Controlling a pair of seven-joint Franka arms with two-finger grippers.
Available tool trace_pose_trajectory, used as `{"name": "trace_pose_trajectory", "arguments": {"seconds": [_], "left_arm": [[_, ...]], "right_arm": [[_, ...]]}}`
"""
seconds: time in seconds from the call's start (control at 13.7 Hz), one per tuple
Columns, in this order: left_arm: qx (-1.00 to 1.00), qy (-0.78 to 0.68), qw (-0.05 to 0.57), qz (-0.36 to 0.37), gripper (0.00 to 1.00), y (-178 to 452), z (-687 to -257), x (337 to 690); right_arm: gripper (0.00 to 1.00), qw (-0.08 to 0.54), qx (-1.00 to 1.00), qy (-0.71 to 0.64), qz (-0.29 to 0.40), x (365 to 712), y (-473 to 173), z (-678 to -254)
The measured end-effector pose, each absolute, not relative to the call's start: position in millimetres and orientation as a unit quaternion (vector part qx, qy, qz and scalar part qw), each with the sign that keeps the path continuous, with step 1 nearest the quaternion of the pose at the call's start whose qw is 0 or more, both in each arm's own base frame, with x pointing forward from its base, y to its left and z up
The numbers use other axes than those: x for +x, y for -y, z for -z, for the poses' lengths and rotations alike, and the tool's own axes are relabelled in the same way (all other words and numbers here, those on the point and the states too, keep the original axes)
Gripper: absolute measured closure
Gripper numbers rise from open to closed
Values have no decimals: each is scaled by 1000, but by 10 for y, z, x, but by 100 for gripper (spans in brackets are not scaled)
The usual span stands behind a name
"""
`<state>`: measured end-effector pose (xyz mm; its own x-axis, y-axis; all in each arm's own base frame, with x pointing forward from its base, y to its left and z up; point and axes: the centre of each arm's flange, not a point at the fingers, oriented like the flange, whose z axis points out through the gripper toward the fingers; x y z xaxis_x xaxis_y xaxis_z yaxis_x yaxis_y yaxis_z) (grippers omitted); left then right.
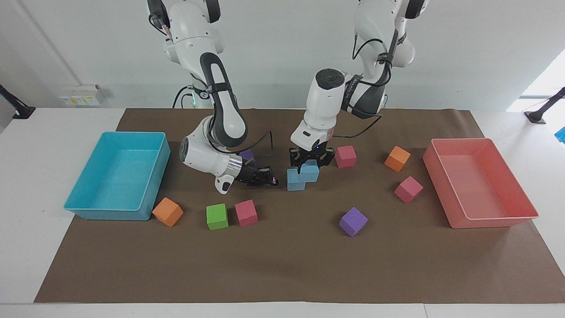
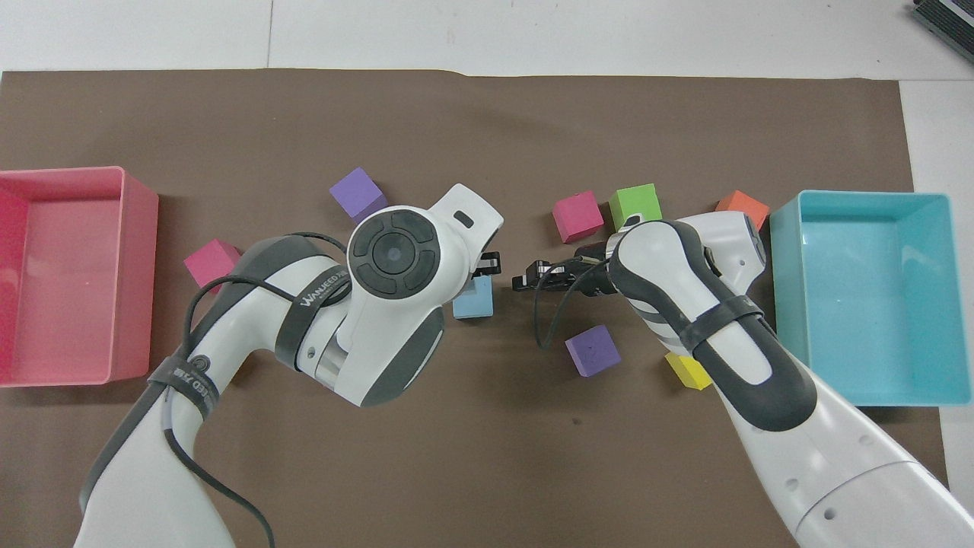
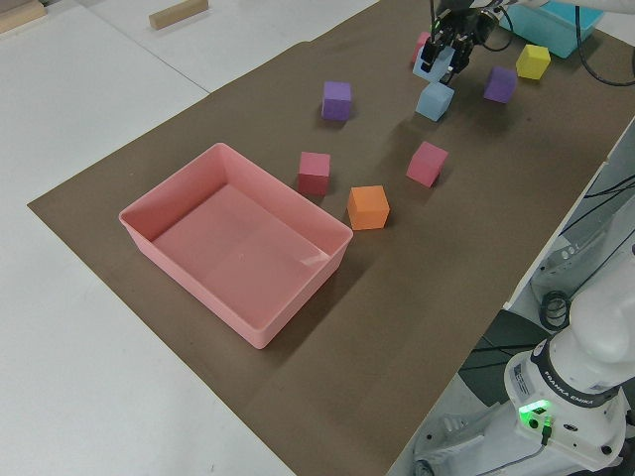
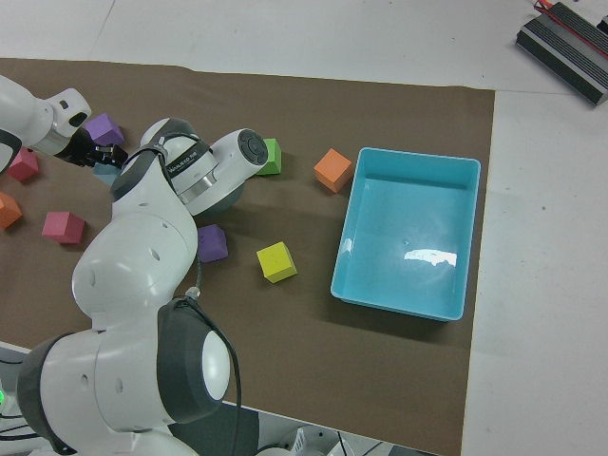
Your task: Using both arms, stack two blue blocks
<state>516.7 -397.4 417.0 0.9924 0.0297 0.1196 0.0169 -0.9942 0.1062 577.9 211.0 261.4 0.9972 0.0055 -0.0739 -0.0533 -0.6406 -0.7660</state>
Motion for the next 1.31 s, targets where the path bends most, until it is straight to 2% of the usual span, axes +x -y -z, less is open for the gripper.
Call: {"name": "trace_pose_trajectory", "arguments": {"seconds": [0.44,1.31], "left_arm": [[998,-3,45,-49,42,4195,-3919,5024],[998,-30,39,-40,42,4174,-3814,4991]], "right_arm": [[99,438,-898,-18,-39,5737,-2154,-2477],[99,438,-898,-15,-38,5734,-2163,-2477]]}}
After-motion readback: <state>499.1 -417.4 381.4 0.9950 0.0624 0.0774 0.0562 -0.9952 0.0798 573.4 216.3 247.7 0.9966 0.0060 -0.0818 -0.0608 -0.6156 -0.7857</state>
